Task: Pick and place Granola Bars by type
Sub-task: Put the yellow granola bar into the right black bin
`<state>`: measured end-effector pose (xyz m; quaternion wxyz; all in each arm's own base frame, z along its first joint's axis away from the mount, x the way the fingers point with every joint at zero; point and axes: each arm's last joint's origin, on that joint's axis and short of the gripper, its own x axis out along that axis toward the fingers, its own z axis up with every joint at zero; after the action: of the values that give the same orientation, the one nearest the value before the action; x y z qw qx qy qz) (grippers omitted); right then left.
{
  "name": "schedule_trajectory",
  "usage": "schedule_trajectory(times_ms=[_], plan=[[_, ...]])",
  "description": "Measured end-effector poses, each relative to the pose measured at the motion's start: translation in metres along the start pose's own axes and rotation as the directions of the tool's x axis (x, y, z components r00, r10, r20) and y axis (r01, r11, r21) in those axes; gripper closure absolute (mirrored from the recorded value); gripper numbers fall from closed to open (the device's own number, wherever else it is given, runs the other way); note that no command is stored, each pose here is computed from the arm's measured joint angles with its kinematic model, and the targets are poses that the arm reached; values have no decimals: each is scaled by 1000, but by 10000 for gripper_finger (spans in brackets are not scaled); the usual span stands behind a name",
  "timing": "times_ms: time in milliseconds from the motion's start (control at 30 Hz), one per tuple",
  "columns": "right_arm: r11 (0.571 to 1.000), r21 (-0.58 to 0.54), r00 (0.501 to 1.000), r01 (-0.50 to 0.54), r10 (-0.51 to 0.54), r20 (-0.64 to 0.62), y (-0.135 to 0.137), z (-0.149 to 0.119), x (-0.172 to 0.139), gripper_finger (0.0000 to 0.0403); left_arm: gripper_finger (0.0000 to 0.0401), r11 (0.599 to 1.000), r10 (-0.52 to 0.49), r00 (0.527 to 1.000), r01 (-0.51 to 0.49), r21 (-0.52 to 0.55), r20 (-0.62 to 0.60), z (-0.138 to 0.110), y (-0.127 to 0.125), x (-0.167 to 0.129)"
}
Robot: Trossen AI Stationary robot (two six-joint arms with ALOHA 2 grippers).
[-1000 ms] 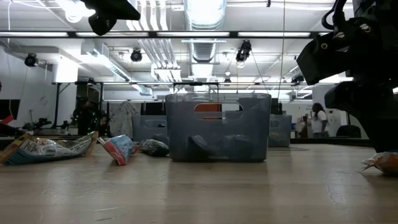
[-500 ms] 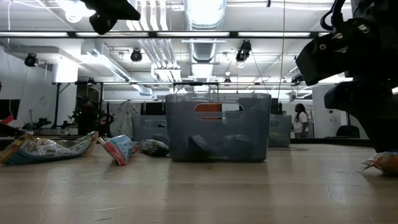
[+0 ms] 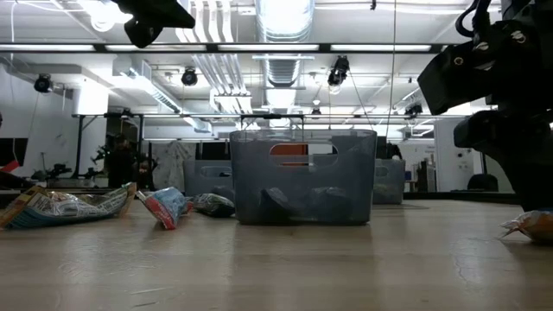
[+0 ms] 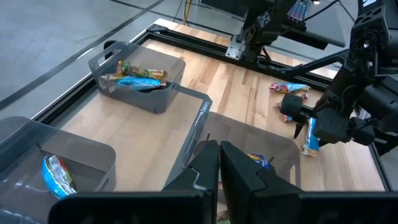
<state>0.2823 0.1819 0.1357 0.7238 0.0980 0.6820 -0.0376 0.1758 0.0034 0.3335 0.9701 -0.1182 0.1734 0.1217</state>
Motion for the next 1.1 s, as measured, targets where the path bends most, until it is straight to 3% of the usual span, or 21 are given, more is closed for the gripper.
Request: schedule_trajectory(times_ms=[133,500,1100], plan=[[998,57,1000,-5,5,2,4,-2,-3,149,401,1000,0,1000,0,0,0,0,0,0],[1000,19,1000,24,-24,-15,11,1,-19,149,401,1000,0,1000,0,25,1,0,0,0],[997,21,997,72,-72,11,12,-4,-14,149,401,1000,0,1000,0,25,1,0,0,0]])
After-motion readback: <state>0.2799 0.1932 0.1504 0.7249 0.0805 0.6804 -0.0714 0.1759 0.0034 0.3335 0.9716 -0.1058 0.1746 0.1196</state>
